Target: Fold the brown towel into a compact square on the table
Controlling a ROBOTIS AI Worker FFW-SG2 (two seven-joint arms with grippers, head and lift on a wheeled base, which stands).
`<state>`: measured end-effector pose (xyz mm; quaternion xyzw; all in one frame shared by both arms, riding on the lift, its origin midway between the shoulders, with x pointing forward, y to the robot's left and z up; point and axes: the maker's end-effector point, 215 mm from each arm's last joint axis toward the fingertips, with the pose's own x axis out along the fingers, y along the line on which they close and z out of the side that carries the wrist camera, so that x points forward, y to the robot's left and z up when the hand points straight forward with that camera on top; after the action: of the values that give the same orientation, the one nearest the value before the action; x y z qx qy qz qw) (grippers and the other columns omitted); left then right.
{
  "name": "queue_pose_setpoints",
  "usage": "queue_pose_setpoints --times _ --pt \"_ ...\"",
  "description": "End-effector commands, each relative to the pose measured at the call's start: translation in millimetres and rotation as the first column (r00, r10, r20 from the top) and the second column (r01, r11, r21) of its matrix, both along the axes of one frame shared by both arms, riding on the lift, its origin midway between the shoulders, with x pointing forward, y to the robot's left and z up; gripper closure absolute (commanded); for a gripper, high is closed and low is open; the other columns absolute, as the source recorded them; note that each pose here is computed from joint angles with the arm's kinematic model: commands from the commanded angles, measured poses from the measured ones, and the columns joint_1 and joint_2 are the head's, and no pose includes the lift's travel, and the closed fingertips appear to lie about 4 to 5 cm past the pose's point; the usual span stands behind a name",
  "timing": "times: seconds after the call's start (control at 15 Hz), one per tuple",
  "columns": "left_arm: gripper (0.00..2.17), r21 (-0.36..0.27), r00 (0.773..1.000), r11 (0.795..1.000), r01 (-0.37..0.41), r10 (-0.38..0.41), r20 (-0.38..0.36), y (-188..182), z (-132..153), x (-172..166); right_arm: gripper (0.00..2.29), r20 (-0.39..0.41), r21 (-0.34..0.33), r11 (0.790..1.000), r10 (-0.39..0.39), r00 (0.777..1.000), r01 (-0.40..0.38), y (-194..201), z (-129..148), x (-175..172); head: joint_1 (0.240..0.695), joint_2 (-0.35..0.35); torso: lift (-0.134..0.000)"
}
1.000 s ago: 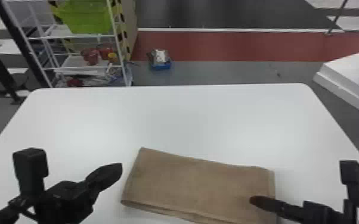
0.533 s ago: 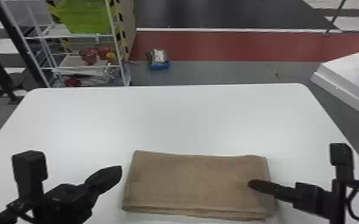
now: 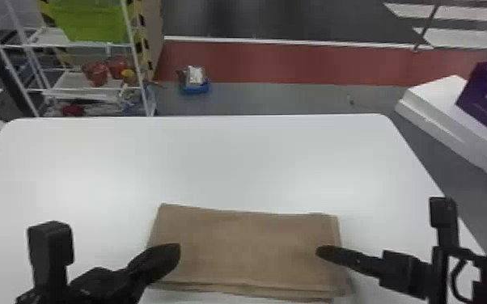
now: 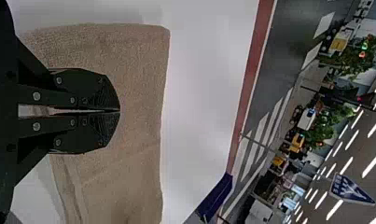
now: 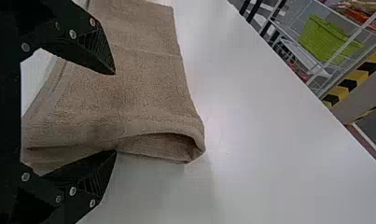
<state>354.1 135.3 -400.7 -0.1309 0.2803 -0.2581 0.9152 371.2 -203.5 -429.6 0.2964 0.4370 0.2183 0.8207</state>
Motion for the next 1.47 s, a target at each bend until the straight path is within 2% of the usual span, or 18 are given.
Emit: queue_pose_setpoints --times 0.0,0.27,0.47,0.53,0.93,1.07,1.2,1.4 --pt "1.09 -0.009 1.000 1.000 0.020 -0.020 0.007 -17 -6 5 0.29 0.008 -0.007 1.000 -0.013 1.000 0.013 -11 9 -11 0.695 -0.105 -0.123" --pt "1.10 0.023 0.998 0.998 0.056 -0.056 -0.006 -42 -23 7 0.23 0.006 -0.009 0.999 -0.040 0.999 0.040 -29 12 -13 0.695 -0.167 -0.123" --pt "1.10 0.074 0.999 0.996 0.041 -0.044 0.032 -39 -28 16 0.23 0.003 -0.013 0.999 -0.045 0.999 0.045 -34 11 -8 0.695 -0.216 -0.123" --pt "1.37 0.101 0.999 0.995 0.021 -0.025 0.036 -33 -30 18 0.24 0.000 -0.014 0.999 -0.043 0.999 0.043 -33 9 -6 0.695 -0.219 -0.123" --pt "1.37 0.121 0.998 0.993 -0.009 0.003 0.056 -15 -24 23 0.24 -0.011 -0.042 0.999 -0.019 1.000 0.018 -24 3 2 0.695 -0.186 -0.123" --pt "1.37 0.127 0.998 0.992 -0.016 0.009 0.059 -8 -23 25 0.24 -0.020 -0.089 0.996 -0.006 1.000 0.004 -20 -4 4 0.695 -0.174 -0.123" --pt "1.37 0.127 0.998 0.992 -0.019 0.011 0.059 -5 -23 25 0.24 -0.010 -0.167 0.986 0.005 1.000 -0.007 -17 -11 10 0.695 -0.154 -0.123" --pt "1.37 0.125 0.998 0.992 -0.017 0.010 0.059 -4 -23 26 0.24 -0.005 -0.249 0.968 0.013 1.000 -0.014 -14 -15 19 0.695 -0.142 -0.123"
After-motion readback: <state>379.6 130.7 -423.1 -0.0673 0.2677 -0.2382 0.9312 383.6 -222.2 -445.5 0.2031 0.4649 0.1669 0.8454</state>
